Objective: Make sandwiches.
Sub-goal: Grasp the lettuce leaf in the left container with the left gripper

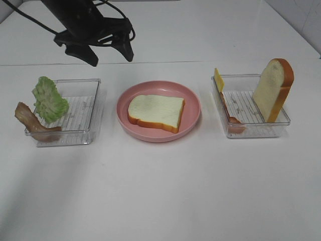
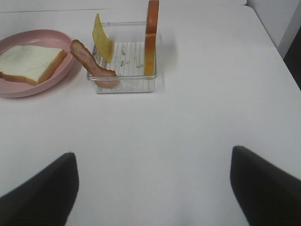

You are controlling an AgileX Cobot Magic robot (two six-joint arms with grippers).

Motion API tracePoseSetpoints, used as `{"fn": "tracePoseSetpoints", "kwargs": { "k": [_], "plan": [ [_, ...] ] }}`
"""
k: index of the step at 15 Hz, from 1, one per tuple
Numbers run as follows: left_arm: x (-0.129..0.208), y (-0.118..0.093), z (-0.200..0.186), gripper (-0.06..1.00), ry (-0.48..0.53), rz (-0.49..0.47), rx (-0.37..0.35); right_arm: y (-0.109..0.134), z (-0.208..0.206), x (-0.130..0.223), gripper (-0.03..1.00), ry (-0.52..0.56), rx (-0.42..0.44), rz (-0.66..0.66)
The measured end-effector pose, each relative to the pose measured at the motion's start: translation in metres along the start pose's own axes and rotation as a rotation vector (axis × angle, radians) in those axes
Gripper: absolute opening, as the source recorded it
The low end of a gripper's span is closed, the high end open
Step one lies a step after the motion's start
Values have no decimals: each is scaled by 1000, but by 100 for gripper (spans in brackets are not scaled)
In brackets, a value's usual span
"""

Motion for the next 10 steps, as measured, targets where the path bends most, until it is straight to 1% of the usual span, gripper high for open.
{"fn": "tracePoseSetpoints", "kwargs": {
  "k": [2,4,6,9,10],
  "plan": [
    [2,14,-32,84,17,-15,-114,0,0,0,82,0,0,0],
    [5,34,-53,84,34,-52,-190,0,0,0,82,0,0,0],
    [9,57,-63,84,64,-87,-258,0,0,0,82,0,0,0],
    [12,87,-73,84,75,-145,-301,0,0,0,82,0,0,0],
    [12,93,-75,84,72,-158,-307,0,0,0,82,0,0,0]
  ]
}}
Point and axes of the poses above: a point on each arm's last joint axis where the gripper is mounted, z pointing out along that axis toward the gripper, y along the wrist's bending axis when the last joint is at zero, x = y × z, the point moved 5 cm from there along z, pointing out along that axis toward the gripper, and after that the axes turned 5 degrees about z, right-handed, at the moved point
